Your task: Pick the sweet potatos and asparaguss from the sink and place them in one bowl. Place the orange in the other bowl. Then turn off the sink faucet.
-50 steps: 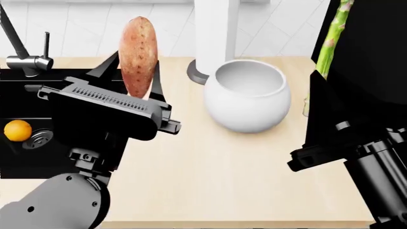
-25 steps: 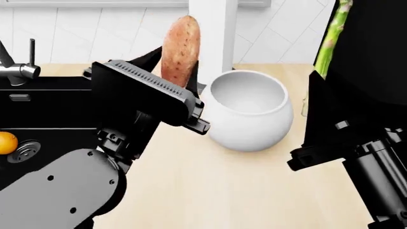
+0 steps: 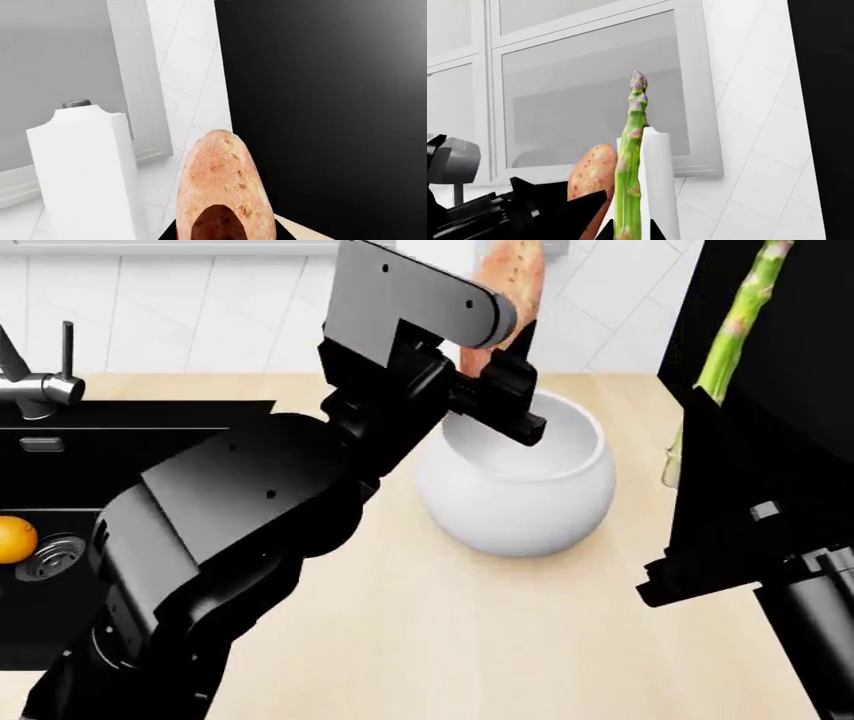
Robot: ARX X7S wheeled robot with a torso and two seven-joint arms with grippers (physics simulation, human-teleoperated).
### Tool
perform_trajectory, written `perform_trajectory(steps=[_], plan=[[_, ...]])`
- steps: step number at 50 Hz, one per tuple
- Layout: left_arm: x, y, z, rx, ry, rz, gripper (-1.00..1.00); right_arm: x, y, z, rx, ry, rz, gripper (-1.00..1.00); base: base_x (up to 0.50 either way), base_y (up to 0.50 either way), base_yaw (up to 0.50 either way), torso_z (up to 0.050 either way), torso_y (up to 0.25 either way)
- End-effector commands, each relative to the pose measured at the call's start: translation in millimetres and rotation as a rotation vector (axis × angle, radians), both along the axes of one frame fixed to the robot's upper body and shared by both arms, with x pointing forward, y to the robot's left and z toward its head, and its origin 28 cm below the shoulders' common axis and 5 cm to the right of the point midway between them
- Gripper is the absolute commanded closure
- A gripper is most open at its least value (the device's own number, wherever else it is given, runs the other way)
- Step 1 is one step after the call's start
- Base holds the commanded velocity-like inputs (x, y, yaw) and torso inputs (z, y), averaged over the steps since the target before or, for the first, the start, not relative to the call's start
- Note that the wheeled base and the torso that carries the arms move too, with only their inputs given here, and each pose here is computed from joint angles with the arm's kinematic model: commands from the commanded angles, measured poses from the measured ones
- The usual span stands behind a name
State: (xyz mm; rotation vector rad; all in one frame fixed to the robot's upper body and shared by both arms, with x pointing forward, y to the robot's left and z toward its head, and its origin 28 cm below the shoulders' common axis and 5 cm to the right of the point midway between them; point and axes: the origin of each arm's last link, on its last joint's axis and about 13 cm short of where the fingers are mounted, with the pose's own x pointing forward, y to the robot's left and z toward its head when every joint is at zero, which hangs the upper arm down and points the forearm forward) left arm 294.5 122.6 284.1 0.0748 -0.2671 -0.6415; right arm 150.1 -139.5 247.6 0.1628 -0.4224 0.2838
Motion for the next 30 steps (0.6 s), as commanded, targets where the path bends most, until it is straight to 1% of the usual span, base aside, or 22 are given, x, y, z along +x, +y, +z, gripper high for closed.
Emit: perform_trajectory(steps=[1,9,17,24,28,30], plan=[[11,-20.5,15,-0.059,0.059,-0.099,1.0,-3,-2.7,-2,0.002,-0.006,-0.01,1.0,0.0,0.0,0.0,0.0,0.0],[11,-28.0,16,-0.075,0.073,-0.119,1.0,-5,-3.5,-3,0.008,-0.005,-0.015,1.0,0.0,0.0,0.0,0.0,0.0],[8,-29.1,11,-0.071,0.081,-0.121,1.0,-5,-3.7,-4,0.011,-0.001,-0.018,1.0,0.0,0.0,0.0,0.0,0.0],[16,-31.0,-4,-0.078,0.129,-0.123,1.0,-5,-4.1,-4,0.012,0.002,-0.02,1.0,0.0,0.0,0.0,0.0,0.0],[14,-31.9,-10,-0.062,0.14,-0.122,1.0,-4,-4.6,-5,0.017,0.006,-0.019,1.0,0.0,0.0,0.0,0.0,0.003],[17,-31.0,-13,-0.055,0.15,-0.105,1.0,-4,-4.7,-5,0.019,0.006,-0.019,1.0,0.0,0.0,0.0,0.0,0.0]])
